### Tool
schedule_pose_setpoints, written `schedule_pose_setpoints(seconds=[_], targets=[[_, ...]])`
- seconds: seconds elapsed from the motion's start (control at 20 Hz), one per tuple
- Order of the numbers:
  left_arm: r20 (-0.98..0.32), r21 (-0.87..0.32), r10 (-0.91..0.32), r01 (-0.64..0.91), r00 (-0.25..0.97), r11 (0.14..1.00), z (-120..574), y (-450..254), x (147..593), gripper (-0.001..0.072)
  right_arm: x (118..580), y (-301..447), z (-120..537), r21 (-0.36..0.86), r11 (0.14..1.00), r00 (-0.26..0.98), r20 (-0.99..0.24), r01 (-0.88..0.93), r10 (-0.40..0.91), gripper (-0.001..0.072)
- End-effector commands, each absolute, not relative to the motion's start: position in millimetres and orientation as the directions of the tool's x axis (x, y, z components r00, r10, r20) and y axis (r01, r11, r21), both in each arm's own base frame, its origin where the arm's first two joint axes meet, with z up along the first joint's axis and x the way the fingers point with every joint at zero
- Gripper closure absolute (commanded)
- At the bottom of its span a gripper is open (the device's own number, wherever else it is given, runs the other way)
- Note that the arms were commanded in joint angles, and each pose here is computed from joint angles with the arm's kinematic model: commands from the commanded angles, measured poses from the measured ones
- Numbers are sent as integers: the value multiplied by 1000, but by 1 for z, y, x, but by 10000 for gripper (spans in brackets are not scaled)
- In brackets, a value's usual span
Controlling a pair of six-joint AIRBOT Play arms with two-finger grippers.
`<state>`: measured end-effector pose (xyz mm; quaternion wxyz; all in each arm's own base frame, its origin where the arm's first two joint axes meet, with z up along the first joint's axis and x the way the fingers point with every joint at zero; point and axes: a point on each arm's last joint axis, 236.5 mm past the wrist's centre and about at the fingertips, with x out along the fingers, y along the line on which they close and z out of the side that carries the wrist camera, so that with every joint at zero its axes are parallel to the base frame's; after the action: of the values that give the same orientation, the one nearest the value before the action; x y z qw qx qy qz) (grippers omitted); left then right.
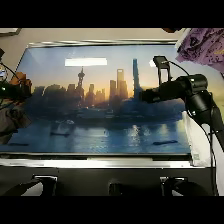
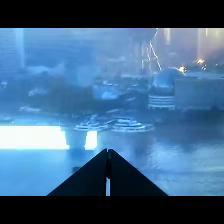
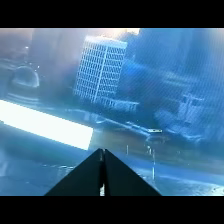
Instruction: Fold the clothes and pants, and hang the long-sleeved shirts on hangers.
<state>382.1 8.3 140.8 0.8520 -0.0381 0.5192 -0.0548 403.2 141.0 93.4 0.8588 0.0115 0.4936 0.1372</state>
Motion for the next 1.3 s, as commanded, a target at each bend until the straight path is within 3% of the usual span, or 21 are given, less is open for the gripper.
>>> schedule_pose_setpoints(seconds=[0.0,1.25], targets=[[-880,-122,-133,55,455,991,141,8,382,679,403,141,93,156,962,475,-844,-225,248,671],[-862,-117,-130,56,489,991,142,7,394,674,403,141,93,156,962,475,-844,-225,248,671]])
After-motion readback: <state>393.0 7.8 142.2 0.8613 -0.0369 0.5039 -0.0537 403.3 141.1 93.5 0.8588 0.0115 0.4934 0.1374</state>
